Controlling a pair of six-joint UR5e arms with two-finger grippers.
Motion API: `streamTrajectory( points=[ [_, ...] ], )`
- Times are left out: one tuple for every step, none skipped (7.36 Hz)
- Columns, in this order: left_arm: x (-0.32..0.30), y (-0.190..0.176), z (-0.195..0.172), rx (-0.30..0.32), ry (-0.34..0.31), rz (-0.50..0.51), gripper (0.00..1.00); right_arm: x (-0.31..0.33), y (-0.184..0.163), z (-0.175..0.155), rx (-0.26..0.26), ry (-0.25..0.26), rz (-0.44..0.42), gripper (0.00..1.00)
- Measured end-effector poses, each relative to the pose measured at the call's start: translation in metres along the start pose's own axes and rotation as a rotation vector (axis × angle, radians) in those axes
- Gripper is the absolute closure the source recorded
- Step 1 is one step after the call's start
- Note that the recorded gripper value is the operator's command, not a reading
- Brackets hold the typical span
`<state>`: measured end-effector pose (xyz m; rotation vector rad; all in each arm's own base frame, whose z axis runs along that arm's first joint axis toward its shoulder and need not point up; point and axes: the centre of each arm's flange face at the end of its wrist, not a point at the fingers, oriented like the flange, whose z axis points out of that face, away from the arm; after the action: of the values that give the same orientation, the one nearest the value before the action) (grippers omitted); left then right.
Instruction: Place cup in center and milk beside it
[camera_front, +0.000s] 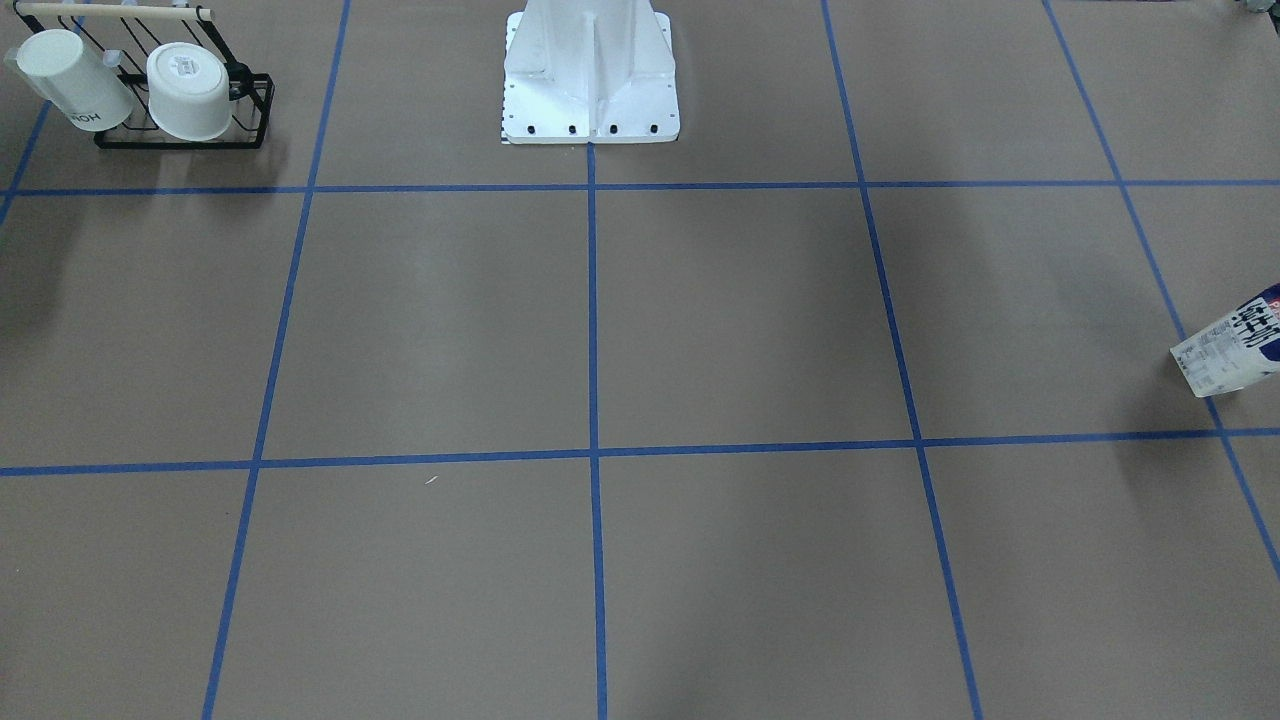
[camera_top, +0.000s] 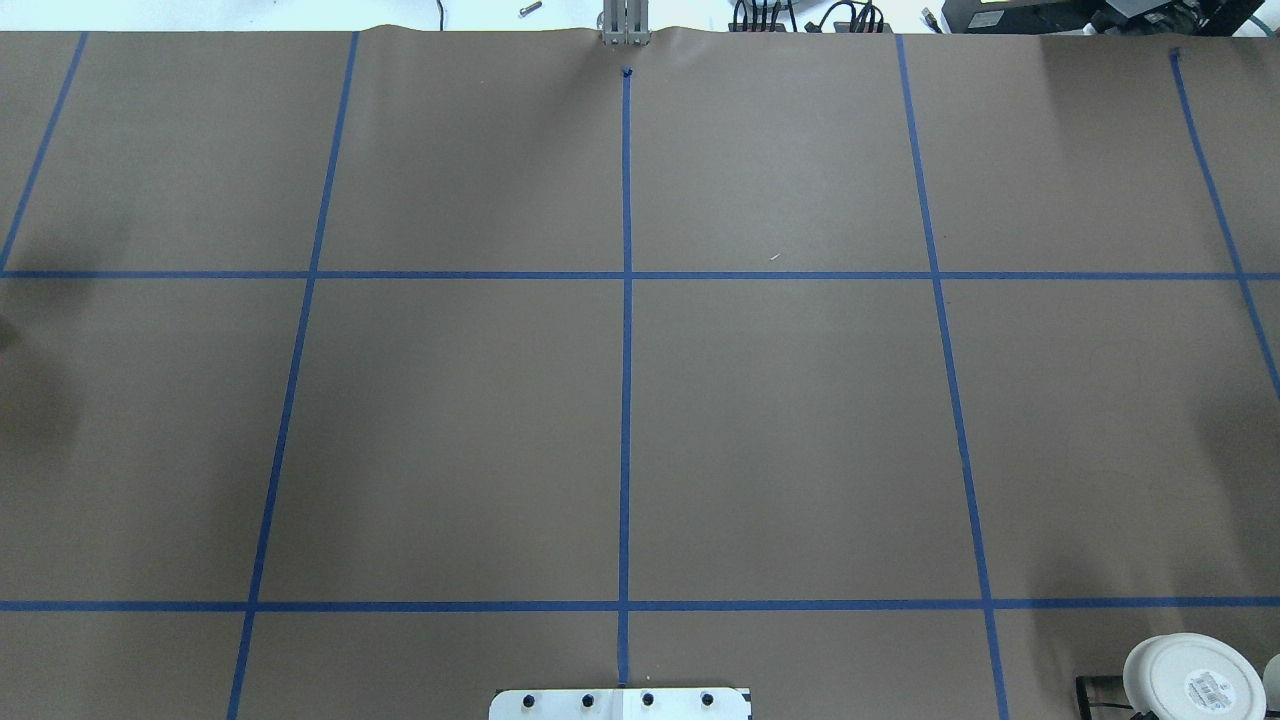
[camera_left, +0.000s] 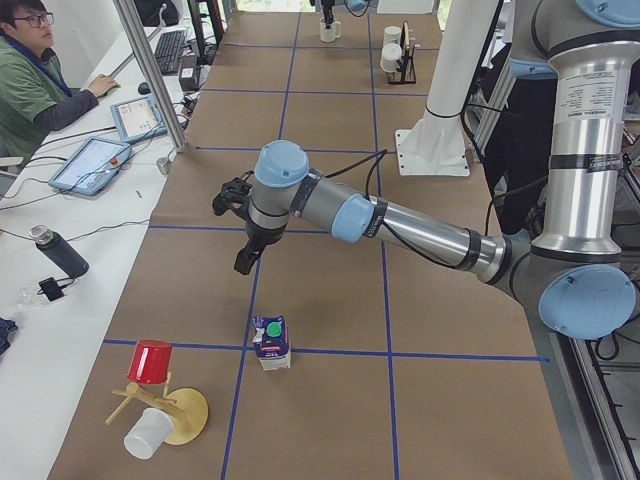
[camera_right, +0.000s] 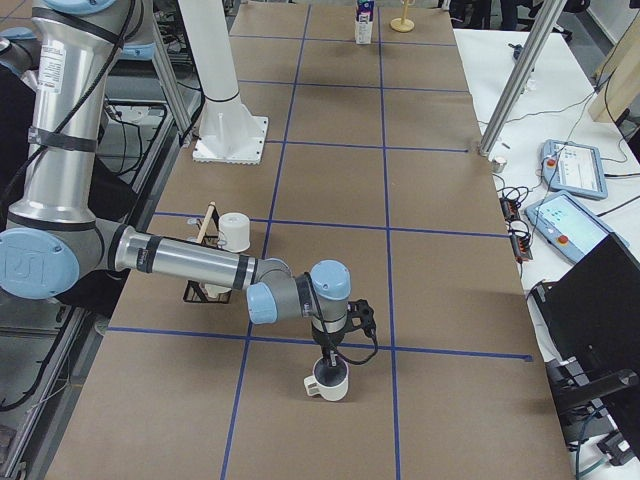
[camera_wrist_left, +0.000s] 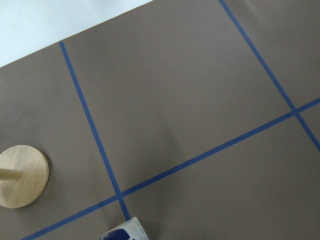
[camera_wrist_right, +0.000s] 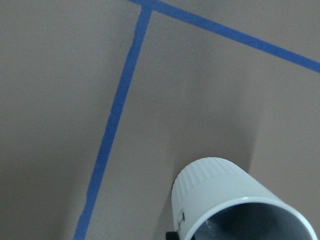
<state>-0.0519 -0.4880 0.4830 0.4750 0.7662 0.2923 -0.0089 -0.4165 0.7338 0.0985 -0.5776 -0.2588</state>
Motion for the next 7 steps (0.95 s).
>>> streamTrajectory(
  points=[
    [0.001, 0.002, 0.0, 0.0, 0.0, 0.0, 0.01, -0.004, -0.005, -0.006, 0.014, -0.004, -0.006, 1.0],
    [0.001, 0.003, -0.001, 0.0, 0.0, 0.0, 0.01, -0.014, -0.018, -0.022, 0.045, -0.012, -0.02, 1.0],
    [0.001, 0.004, 0.0, -0.001, 0.0, -0.001, 0.01, -0.031, -0.043, -0.049, 0.085, -0.022, -0.04, 1.0],
    [0.0, 0.004, 0.001, -0.003, 0.0, -0.003, 0.01, -0.052, -0.08, -0.081, 0.129, -0.036, -0.067, 1.0],
    [-0.001, 0.005, 0.002, -0.005, 0.001, -0.006, 0.01, -0.08, -0.127, -0.118, 0.179, -0.068, -0.097, 1.0],
    [-0.002, 0.005, 0.003, -0.007, 0.001, -0.008, 0.01, -0.12, -0.177, -0.156, 0.22, -0.126, -0.106, 1.0],
    [-0.003, 0.006, 0.004, -0.01, 0.001, -0.011, 0.01, -0.172, -0.216, -0.183, 0.243, -0.185, -0.082, 1.0]
  ],
)
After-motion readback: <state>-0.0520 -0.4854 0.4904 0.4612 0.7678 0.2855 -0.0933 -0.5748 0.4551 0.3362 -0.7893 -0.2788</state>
